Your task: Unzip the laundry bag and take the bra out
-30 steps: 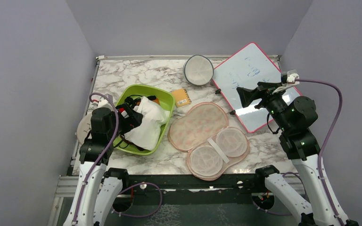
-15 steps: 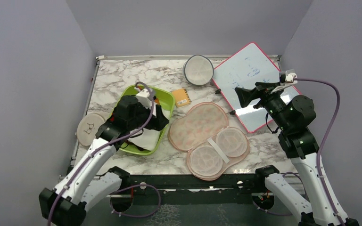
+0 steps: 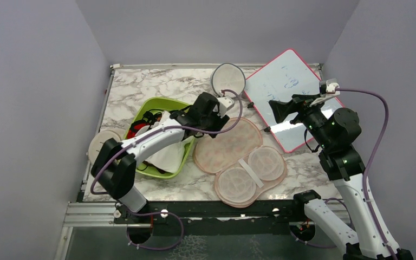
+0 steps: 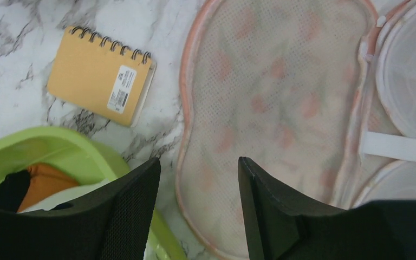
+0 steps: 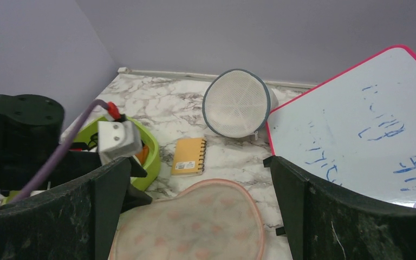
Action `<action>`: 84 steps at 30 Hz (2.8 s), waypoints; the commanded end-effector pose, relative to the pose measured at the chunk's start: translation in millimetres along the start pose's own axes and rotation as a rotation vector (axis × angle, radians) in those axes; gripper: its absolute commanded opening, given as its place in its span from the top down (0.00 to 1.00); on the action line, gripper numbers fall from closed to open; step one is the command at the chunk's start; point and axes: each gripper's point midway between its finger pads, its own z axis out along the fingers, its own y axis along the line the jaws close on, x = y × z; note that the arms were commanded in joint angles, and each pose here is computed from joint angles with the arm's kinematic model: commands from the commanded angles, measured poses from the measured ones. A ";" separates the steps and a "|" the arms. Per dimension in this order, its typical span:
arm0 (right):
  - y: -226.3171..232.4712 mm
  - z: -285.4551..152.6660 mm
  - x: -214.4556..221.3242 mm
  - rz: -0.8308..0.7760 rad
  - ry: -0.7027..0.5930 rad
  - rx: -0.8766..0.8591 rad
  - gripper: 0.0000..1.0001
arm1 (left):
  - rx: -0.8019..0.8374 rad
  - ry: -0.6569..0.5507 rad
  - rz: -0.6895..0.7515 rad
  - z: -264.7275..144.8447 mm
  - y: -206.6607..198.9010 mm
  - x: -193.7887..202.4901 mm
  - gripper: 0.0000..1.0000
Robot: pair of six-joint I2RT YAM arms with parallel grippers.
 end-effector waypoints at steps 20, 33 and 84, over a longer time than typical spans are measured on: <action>2.0 -4.5 -11.8 -0.038 -0.039 -0.001 0.00 | 0.170 0.291 0.138 138.4 14.6 64.4 0.67; 2.8 -7.7 -14.8 -0.045 -0.047 -0.002 0.00 | 0.219 0.269 0.044 135.5 8.2 59.9 0.98; 7.5 -30.5 -41.4 -0.031 -0.128 0.017 0.00 | 0.276 0.274 -0.443 71.7 -281.8 80.2 1.00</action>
